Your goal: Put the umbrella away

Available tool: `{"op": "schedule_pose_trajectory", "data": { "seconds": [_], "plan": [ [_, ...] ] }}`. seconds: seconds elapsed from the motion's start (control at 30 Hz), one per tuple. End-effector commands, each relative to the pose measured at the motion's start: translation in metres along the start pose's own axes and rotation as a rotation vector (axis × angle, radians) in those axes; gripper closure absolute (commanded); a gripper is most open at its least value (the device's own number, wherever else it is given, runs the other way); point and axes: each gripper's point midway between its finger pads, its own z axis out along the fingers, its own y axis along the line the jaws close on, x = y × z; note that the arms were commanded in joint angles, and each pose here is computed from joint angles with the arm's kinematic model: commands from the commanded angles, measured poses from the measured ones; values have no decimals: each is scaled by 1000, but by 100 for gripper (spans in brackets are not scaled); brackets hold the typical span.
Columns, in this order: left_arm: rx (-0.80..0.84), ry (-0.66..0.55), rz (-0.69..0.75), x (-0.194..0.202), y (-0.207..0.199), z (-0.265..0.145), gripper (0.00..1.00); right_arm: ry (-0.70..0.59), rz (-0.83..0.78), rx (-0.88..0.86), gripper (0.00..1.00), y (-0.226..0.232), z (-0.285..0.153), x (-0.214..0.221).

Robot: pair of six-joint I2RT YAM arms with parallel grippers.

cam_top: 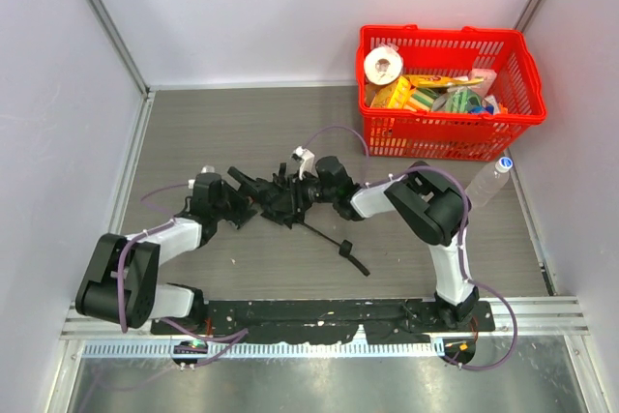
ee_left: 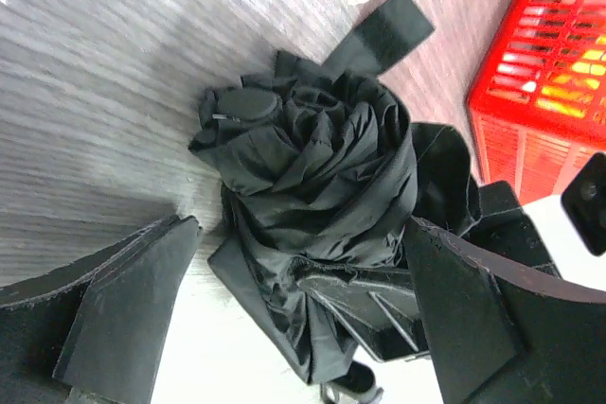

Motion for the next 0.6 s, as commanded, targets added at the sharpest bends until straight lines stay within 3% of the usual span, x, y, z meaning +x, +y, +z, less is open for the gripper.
{"op": "schedule_pose_trajectory", "data": {
  "seconds": [0.0, 0.13, 0.37, 0.57],
  "plan": [
    [1, -133, -112, -19, 6, 3, 0, 297, 228, 159, 99, -48, -19, 108],
    [28, -185, -127, -24, 9, 8, 0, 282, 269, 130, 99, -48, -16, 107],
    [-17, -139, -96, -11, 17, 30, 0, 315, 310, 92, 99, -52, -14, 103],
    [-336, -61, -96, 9, 52, 37, 0, 346, 282, 77, 99, -54, -12, 99]
  ]
}}
